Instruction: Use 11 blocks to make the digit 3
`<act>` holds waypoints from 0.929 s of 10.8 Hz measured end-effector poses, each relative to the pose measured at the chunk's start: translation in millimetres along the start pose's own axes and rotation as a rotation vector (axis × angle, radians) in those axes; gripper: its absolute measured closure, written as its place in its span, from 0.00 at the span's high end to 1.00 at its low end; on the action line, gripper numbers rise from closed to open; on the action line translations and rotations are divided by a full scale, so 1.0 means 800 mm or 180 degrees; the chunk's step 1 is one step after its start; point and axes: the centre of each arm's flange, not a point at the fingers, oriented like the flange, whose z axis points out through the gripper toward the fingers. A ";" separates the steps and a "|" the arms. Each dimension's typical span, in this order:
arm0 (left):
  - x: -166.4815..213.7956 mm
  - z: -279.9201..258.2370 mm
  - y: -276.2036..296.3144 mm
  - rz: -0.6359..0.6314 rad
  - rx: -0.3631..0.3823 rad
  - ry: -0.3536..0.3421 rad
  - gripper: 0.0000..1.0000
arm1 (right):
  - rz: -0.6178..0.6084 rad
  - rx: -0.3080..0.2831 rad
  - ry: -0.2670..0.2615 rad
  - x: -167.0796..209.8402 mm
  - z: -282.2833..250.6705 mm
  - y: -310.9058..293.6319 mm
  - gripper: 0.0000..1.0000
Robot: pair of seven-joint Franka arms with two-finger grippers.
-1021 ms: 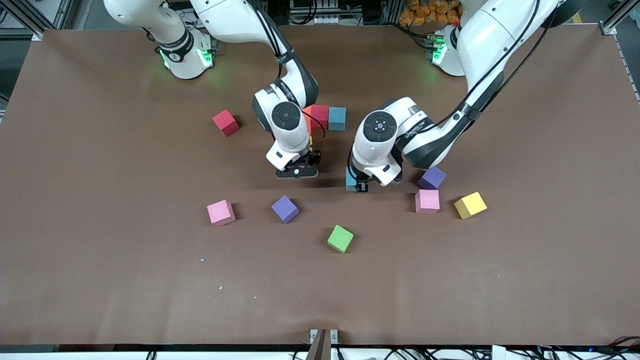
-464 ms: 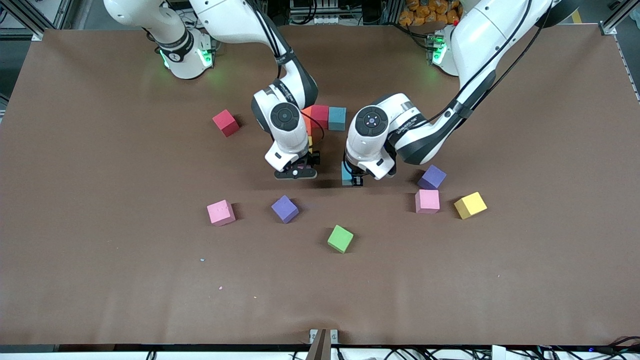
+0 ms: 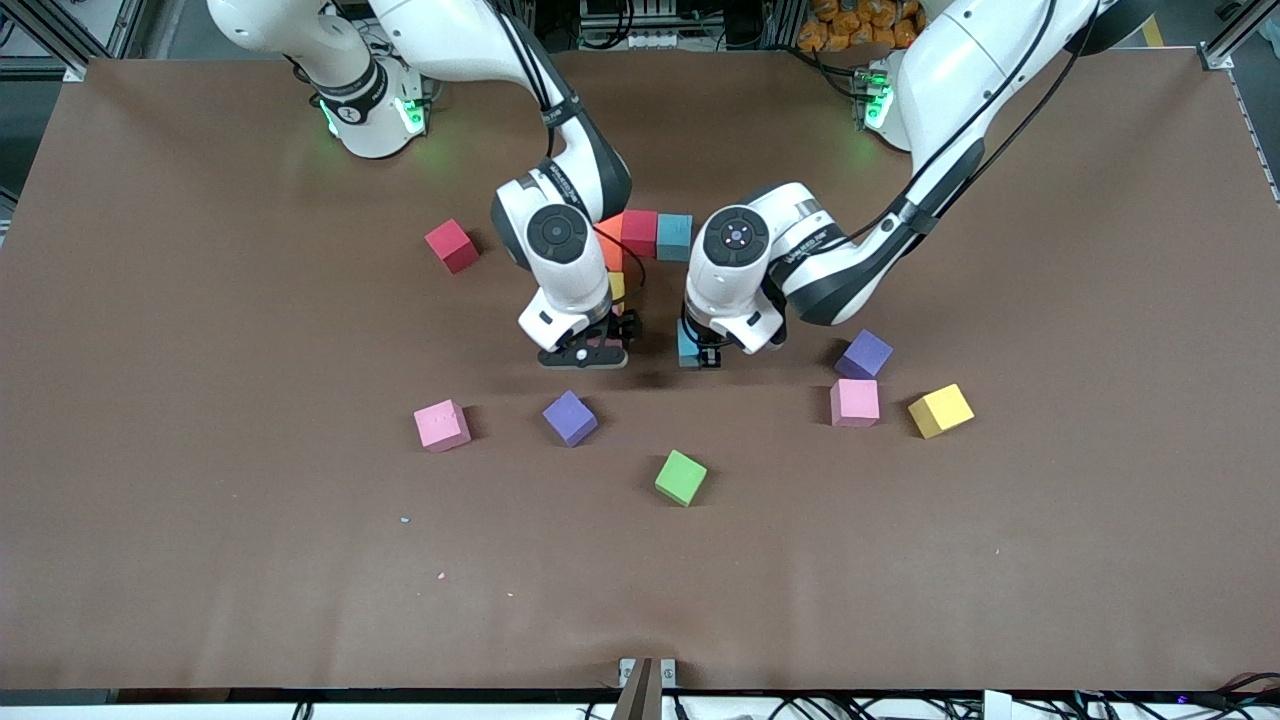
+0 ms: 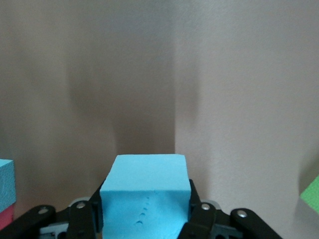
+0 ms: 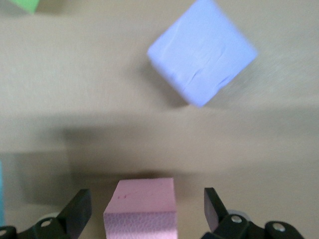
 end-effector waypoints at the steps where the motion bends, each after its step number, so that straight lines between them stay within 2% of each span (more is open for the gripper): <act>1: -0.004 0.001 -0.005 0.0001 0.0003 0.0001 0.61 | -0.0032 0.0009 0.0007 0.021 -0.020 0.007 1.00; 5: -0.018 0.006 -0.022 0.0000 0.0021 0.0007 0.61 | -0.0692 0.0065 0.0123 0.089 -0.053 0.066 1.00; 9: -0.046 0.006 -0.052 -0.0037 0.0019 -0.0055 0.61 | -0.1394 0.0055 0.0126 0.097 -0.056 0.075 1.00; 10: -0.057 0.007 -0.063 -0.0047 0.0015 -0.0067 0.61 | -0.1487 0.0042 0.0055 0.097 -0.054 0.079 1.00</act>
